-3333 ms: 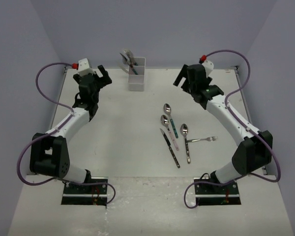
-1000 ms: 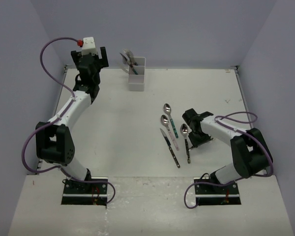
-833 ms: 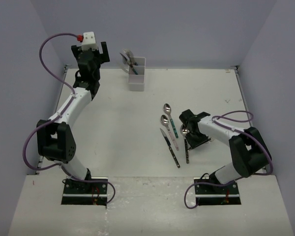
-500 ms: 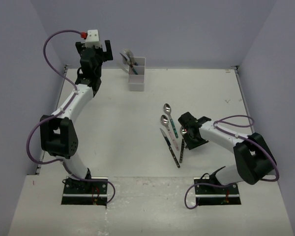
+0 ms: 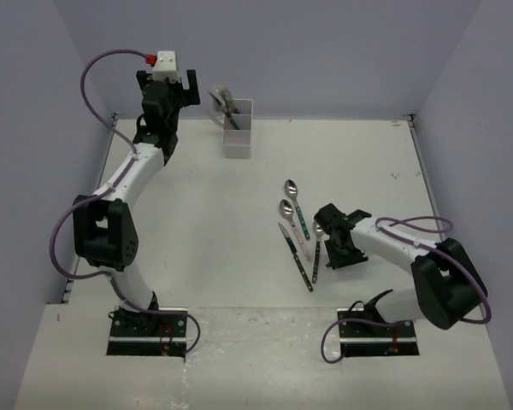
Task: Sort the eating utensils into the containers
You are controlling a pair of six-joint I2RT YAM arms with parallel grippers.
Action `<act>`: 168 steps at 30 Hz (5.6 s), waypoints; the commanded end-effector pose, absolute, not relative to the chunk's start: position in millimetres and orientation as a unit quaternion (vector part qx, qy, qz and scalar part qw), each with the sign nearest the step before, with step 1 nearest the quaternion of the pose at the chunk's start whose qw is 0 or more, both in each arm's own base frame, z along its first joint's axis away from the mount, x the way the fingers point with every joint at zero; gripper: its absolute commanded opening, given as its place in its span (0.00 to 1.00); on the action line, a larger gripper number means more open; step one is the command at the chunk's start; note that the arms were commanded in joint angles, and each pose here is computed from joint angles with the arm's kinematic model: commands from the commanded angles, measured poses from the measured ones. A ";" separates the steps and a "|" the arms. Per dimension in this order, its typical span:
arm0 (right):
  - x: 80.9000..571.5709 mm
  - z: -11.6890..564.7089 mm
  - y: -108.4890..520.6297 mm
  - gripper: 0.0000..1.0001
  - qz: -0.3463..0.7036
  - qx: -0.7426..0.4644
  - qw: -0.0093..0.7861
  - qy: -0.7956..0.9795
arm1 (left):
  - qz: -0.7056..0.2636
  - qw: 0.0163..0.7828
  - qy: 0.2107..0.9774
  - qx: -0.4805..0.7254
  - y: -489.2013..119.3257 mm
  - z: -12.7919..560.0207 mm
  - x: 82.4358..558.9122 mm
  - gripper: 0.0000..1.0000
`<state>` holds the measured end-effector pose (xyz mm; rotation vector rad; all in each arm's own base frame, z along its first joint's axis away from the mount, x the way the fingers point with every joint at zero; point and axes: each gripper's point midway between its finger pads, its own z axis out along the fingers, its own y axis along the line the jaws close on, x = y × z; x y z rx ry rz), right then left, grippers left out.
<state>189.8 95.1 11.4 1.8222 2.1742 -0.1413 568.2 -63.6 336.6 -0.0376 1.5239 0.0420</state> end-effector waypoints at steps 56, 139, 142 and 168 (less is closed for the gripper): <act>635.1 297.4 365.9 0.00 0.282 -0.384 0.763 0.436 | 0.072 0.732 0.669 -0.109 -12.1 334.7 518.3 1.00; 244.1 46.1 144.4 0.99 0.053 0.190 0.154 0.968 | -0.002 0.659 0.750 -0.060 -45.8 293.5 517.4 1.00; 243.1 31.6 146.4 0.91 0.036 0.210 0.135 0.968 | 0.004 0.657 0.751 -0.060 -43.5 294.0 516.6 1.00; 205.4 5.6 127.0 0.00 -0.047 0.294 0.096 0.950 | 0.044 0.657 0.750 -0.055 -30.9 296.2 510.9 1.00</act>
